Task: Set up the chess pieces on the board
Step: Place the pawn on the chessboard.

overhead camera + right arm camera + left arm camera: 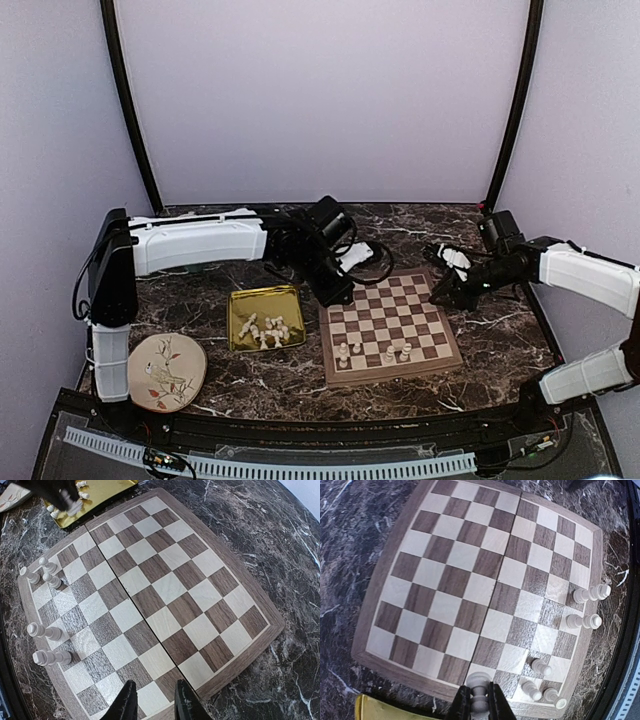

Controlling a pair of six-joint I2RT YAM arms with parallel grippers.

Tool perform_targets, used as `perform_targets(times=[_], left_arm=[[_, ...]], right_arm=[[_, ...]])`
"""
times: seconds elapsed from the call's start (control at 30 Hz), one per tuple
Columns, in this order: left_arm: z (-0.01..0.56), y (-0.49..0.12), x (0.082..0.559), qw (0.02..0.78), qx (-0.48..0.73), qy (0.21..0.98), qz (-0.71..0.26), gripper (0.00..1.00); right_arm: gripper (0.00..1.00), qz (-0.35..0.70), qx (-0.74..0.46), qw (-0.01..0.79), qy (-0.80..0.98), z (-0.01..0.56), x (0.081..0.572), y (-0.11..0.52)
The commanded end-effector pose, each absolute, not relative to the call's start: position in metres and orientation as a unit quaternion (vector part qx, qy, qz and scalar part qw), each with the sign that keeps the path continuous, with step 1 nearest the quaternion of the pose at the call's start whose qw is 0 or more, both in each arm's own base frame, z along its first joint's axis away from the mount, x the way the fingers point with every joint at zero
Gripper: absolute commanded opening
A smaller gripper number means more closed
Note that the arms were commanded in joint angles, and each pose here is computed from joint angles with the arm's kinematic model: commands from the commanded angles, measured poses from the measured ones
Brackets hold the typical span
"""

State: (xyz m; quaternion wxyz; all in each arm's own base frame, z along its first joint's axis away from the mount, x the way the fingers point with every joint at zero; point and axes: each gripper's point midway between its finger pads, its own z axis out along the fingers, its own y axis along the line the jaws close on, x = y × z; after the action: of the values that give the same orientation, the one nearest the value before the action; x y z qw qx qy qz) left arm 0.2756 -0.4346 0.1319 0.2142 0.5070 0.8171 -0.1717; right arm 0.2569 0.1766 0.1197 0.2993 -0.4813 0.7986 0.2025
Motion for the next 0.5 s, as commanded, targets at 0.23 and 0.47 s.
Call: perform_targets(times=[0.23, 0.47], left_arm=[[0.09, -0.457, 0.254, 0.188, 0.527, 0.818, -0.131, 0.08], [0.087, -0.463, 0.253, 0.188, 0.522, 0.82, -0.144, 0.22]], right_arm=[[0.27, 0.211, -0.464, 0.317, 0.8, 0.129, 0.262, 0.173], [0.29, 0.213, -0.464, 0.318, 0.799, 0.128, 0.263, 0.172]])
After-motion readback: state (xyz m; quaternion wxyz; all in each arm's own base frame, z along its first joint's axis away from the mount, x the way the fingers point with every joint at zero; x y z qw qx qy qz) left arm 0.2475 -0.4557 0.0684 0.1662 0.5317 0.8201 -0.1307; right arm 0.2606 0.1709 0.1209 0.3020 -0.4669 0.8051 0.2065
